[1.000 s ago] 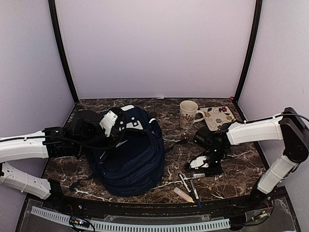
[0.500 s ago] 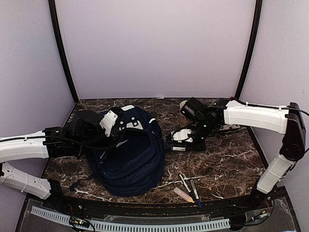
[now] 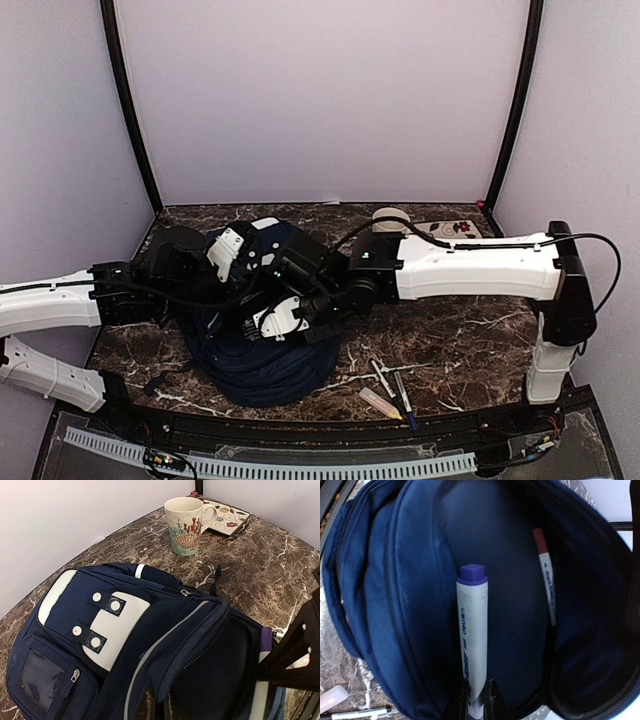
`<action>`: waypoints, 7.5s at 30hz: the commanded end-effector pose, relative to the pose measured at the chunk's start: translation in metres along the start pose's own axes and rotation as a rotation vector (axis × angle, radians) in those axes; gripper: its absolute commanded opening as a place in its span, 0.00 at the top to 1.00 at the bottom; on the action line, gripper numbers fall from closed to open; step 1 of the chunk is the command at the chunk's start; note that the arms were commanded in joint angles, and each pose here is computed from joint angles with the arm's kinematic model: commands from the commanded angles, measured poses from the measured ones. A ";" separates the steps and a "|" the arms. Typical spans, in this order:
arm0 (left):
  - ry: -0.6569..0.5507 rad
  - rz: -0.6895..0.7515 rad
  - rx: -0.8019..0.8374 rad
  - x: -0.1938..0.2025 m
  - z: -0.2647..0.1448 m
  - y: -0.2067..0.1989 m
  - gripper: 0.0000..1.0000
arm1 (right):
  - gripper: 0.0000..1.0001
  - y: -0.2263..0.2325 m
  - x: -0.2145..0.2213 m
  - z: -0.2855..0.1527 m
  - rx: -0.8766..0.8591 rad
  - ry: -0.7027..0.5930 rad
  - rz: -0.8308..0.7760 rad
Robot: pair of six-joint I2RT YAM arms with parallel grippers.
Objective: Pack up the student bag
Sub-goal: Place the pen in the upper front pocket of the bag, then pick up the pen from the corner of the board, then place the pen in the upper front pocket of the bag.
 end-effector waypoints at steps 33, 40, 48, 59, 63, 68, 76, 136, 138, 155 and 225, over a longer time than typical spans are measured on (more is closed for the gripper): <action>-0.165 -0.071 -0.018 -0.028 -0.014 0.009 1.00 | 0.63 0.006 -0.053 -0.018 0.119 -0.188 0.184; -0.149 -0.070 -0.024 -0.023 -0.014 0.010 1.00 | 0.63 0.064 -0.022 -0.036 -0.285 -0.216 0.211; -0.129 -0.075 -0.032 -0.014 -0.013 0.011 1.00 | 0.64 0.120 0.035 -0.023 -0.499 -0.119 0.278; -0.110 -0.064 -0.048 -0.015 -0.012 0.013 1.00 | 0.66 0.137 0.104 -0.006 -0.561 -0.001 0.440; -0.103 -0.070 -0.046 -0.013 -0.010 0.013 1.00 | 0.70 0.121 0.128 -0.001 -0.463 0.047 0.529; -0.102 -0.072 -0.044 -0.014 -0.009 0.012 1.00 | 0.71 0.118 0.150 -0.006 -0.430 0.079 0.554; -0.100 -0.075 -0.044 -0.013 -0.005 0.011 1.00 | 0.61 0.138 0.148 -0.014 -0.447 0.038 0.476; -0.082 -0.087 -0.047 -0.005 0.000 0.010 1.00 | 0.43 0.177 0.180 -0.002 -0.414 0.223 0.000; -0.081 -0.085 -0.046 -0.005 0.000 0.010 1.00 | 0.43 0.179 0.177 0.002 -0.425 0.220 -0.010; -0.076 -0.091 -0.041 0.001 0.001 0.010 1.00 | 0.71 0.162 0.194 0.021 -0.515 0.263 0.192; -0.189 -0.108 0.075 -0.038 -0.009 0.004 1.00 | 0.92 -0.022 -0.026 0.077 0.417 0.017 -0.178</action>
Point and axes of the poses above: each gripper's point midway between its finger pads, its own z axis out along the fingers, its own y axis along the line the jaws close on, x = y × z, the point moved 9 cm from there along -z, back along the fingers, and after that the axes turned 1 degree about z, right-handed, at the moved point
